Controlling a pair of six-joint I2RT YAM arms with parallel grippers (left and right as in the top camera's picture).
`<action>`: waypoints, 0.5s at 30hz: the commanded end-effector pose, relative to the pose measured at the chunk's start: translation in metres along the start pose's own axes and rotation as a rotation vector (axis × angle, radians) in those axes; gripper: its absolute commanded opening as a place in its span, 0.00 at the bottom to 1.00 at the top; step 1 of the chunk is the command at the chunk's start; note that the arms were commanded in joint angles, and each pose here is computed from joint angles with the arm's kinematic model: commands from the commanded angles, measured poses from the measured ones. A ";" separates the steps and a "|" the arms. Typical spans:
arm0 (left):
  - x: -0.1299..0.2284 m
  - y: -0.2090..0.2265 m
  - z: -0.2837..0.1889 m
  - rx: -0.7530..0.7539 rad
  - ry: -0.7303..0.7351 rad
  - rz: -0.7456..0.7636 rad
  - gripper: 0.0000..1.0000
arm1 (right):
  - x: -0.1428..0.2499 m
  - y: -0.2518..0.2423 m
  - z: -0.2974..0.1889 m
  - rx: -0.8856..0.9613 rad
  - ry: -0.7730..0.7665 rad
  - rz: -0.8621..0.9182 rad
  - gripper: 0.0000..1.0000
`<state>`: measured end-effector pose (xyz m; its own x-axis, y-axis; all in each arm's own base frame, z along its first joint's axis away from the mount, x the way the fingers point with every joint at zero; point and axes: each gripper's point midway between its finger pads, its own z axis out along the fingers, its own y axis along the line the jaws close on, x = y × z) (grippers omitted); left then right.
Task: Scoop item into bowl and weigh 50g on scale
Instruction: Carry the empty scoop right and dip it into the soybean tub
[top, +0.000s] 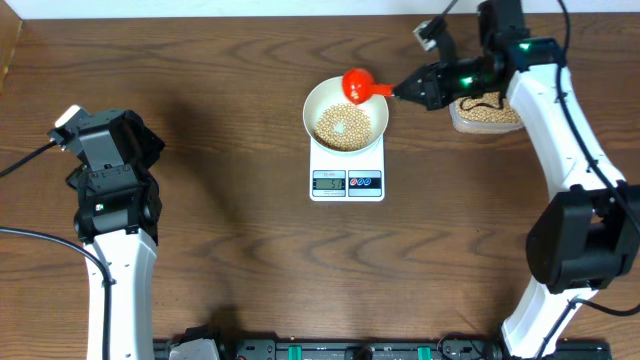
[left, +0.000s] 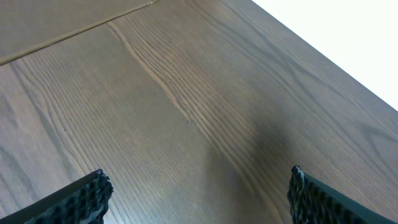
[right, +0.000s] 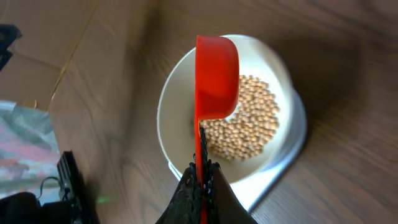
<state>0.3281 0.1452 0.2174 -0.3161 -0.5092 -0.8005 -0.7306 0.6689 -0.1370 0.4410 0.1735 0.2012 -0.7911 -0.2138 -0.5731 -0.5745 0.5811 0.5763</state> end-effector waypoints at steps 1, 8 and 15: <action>0.000 0.004 0.002 -0.019 -0.001 -0.001 0.93 | -0.017 0.014 -0.036 0.005 -0.083 -0.031 0.01; 0.000 0.004 0.002 -0.019 -0.001 -0.001 0.93 | -0.018 -0.003 -0.068 0.085 -0.123 -0.001 0.01; 0.000 0.004 0.002 -0.019 -0.001 -0.001 0.93 | -0.002 -0.032 -0.100 0.132 -0.136 0.127 0.01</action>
<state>0.3281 0.1452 0.2174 -0.3161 -0.5092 -0.8005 -0.7306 0.6689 -0.1370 0.4407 0.1010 0.2337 -0.8084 -0.0839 -0.5826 -0.4767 0.6739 0.5644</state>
